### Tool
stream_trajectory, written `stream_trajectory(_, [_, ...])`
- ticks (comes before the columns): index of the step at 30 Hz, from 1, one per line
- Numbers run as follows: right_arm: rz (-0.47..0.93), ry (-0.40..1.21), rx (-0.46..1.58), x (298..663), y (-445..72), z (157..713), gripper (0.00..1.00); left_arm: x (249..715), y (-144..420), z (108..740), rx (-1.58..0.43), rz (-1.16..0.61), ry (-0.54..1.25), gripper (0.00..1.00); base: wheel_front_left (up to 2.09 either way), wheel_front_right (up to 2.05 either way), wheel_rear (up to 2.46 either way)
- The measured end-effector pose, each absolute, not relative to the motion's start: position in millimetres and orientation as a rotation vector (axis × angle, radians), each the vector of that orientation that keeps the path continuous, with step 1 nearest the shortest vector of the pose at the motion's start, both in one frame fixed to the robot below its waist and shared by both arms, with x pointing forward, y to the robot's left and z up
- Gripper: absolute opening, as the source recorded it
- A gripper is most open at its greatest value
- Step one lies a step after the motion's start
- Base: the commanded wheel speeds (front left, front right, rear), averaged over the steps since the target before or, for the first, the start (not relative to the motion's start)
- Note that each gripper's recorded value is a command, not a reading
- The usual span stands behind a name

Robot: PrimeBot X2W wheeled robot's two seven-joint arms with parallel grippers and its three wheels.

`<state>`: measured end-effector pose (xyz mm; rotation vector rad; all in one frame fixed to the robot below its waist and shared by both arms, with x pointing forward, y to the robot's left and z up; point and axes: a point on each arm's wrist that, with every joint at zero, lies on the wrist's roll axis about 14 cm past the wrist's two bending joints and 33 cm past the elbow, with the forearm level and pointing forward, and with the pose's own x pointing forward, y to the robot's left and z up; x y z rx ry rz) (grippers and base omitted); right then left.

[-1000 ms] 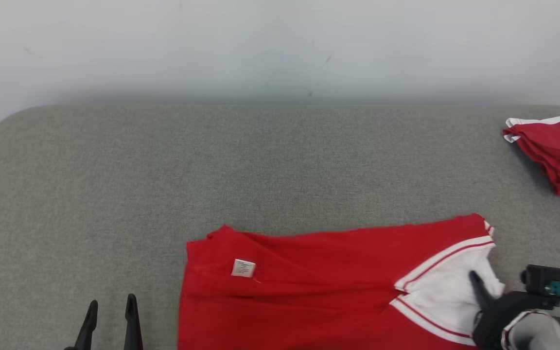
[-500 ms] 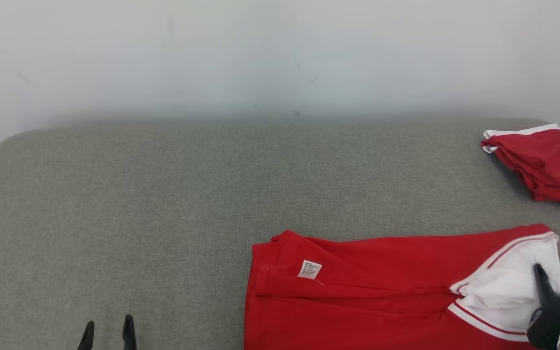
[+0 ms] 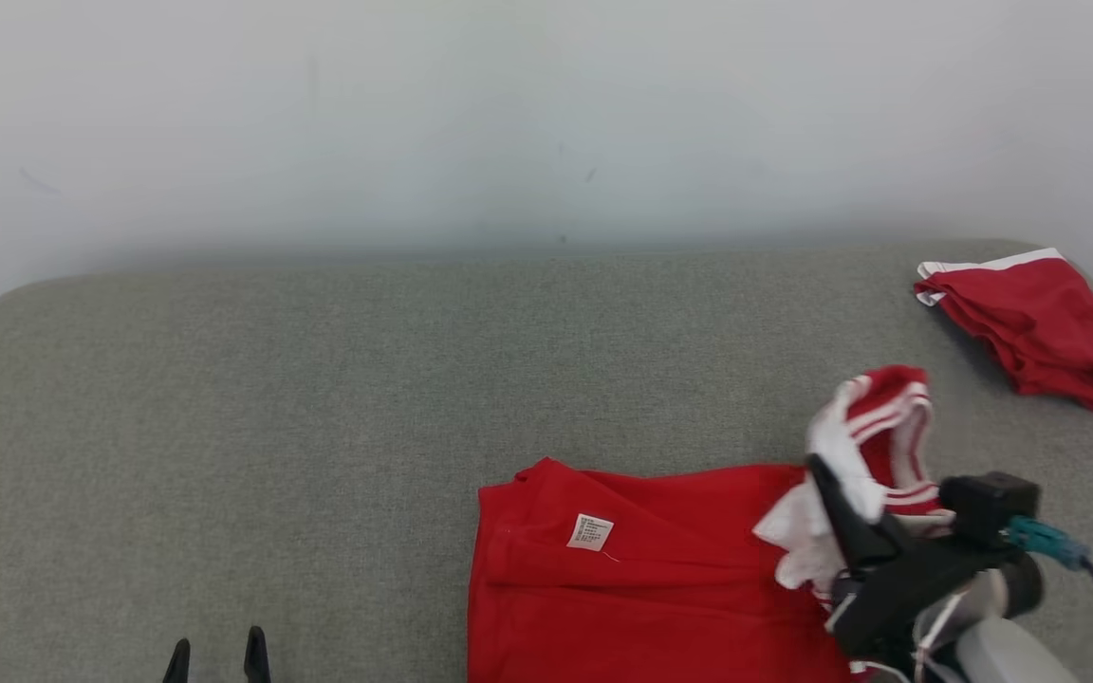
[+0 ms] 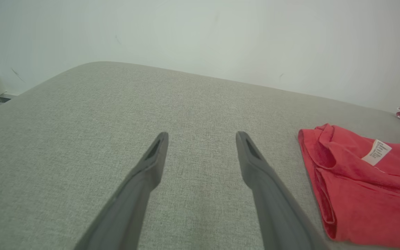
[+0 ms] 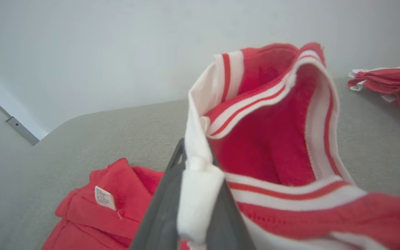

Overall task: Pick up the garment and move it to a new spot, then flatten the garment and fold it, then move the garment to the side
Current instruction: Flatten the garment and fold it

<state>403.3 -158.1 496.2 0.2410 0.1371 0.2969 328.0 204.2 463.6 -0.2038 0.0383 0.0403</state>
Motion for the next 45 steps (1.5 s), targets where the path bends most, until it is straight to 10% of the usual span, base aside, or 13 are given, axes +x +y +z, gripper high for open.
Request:
stream_trajectory(15, [0.598,0.186,0.307,387,-21,505,0.00,321,208,455,-0.218,0.065,0.063,1.00,0.00,0.00,0.00])
stream_trajectory(36, [0.647,0.367,0.288,393,28,444,0.00,324,213,449,-0.233,0.091,0.082,1.00,0.00,0.00,0.00])
stream_trajectory(37, [0.652,0.373,0.288,392,30,442,0.30,324,214,449,-0.234,0.092,0.082,1.00,0.00,0.00,0.00])
stream_trajectory(38, [0.654,0.363,0.291,392,31,443,0.89,323,213,449,-0.235,0.092,0.084,1.00,0.00,0.00,0.00])
stream_trajectory(45, [0.713,0.234,0.349,393,50,481,1.00,320,215,449,-0.244,0.099,0.079,1.00,0.00,0.00,0.00])
